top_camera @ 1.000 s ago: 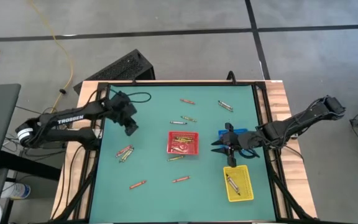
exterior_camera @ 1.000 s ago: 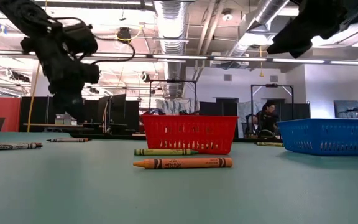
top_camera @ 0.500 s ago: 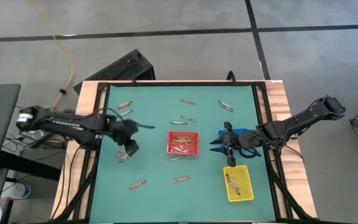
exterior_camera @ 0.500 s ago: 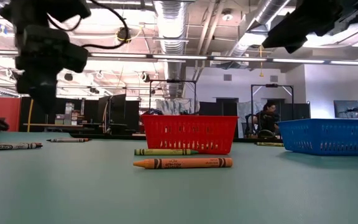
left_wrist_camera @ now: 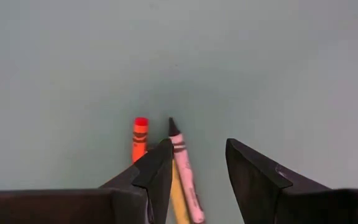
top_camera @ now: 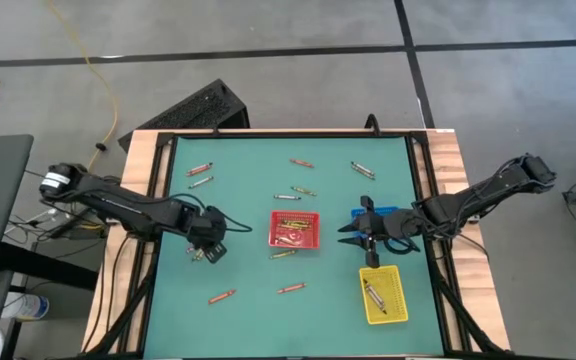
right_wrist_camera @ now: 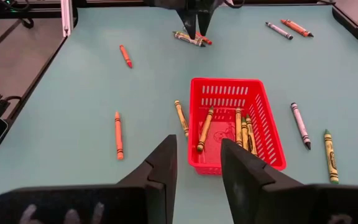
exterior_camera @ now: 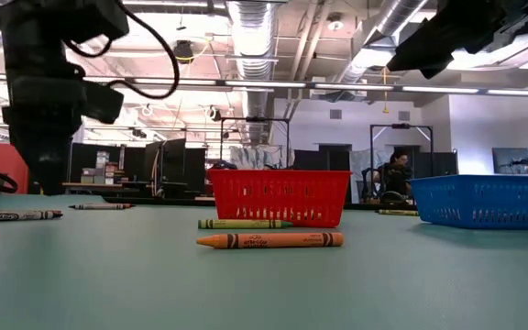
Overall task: Sort crayons
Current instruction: Put the black crayon into the yellow basket
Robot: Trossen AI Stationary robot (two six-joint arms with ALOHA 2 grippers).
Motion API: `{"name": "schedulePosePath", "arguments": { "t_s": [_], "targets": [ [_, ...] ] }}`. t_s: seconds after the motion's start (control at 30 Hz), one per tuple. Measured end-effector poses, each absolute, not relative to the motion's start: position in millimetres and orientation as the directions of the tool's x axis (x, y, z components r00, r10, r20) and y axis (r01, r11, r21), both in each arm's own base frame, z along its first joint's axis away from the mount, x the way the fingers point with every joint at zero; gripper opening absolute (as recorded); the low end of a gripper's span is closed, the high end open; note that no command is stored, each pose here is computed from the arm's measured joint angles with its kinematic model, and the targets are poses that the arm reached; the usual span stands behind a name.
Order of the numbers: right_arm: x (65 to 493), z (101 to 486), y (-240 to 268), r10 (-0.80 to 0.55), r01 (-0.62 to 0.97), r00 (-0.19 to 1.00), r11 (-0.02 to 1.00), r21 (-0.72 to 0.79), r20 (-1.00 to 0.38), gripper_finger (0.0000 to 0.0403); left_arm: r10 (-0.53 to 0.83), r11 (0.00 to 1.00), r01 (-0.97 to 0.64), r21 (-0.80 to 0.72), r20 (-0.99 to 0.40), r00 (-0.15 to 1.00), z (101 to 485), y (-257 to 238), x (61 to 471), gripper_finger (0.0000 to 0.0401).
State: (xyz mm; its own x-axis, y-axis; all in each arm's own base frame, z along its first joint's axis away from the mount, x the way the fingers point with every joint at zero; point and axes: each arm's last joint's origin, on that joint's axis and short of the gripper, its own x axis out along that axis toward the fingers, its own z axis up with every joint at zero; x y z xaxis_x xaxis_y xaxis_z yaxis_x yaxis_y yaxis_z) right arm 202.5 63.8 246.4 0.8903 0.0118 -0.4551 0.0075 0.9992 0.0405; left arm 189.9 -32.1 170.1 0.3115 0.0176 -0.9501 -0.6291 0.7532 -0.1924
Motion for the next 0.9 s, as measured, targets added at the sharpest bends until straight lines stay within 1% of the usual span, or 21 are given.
{"name": "schedulePosePath", "arguments": {
  "t_s": [0.2,0.43,0.7,0.9],
  "targets": [
    [203,246,64,0.012,0.007,0.89,0.999,0.04,-0.455,0.0118,0.031,0.766,-0.625,-0.15,-0.962,0.27,162,-28,194,0.0137],
    [203,246,64,0.012,0.007,0.89,0.999,0.04,-0.456,0.0118,0.031,0.777,-0.61,-0.153,-0.959,0.28,159,-28,198,0.0137],
    [202,246,64,0.011,0.007,0.888,0.999,0.039,-0.459,0.0118,0.034,0.79,-0.604,-0.104,-0.976,0.214,147,-28,200,0.0137],
    [202,246,64,0.012,0.007,0.888,0.999,0.039,-0.461,0.0118,0.036,0.815,-0.573,-0.089,-0.978,0.203,142,-29,204,0.0137]
  ]
}}
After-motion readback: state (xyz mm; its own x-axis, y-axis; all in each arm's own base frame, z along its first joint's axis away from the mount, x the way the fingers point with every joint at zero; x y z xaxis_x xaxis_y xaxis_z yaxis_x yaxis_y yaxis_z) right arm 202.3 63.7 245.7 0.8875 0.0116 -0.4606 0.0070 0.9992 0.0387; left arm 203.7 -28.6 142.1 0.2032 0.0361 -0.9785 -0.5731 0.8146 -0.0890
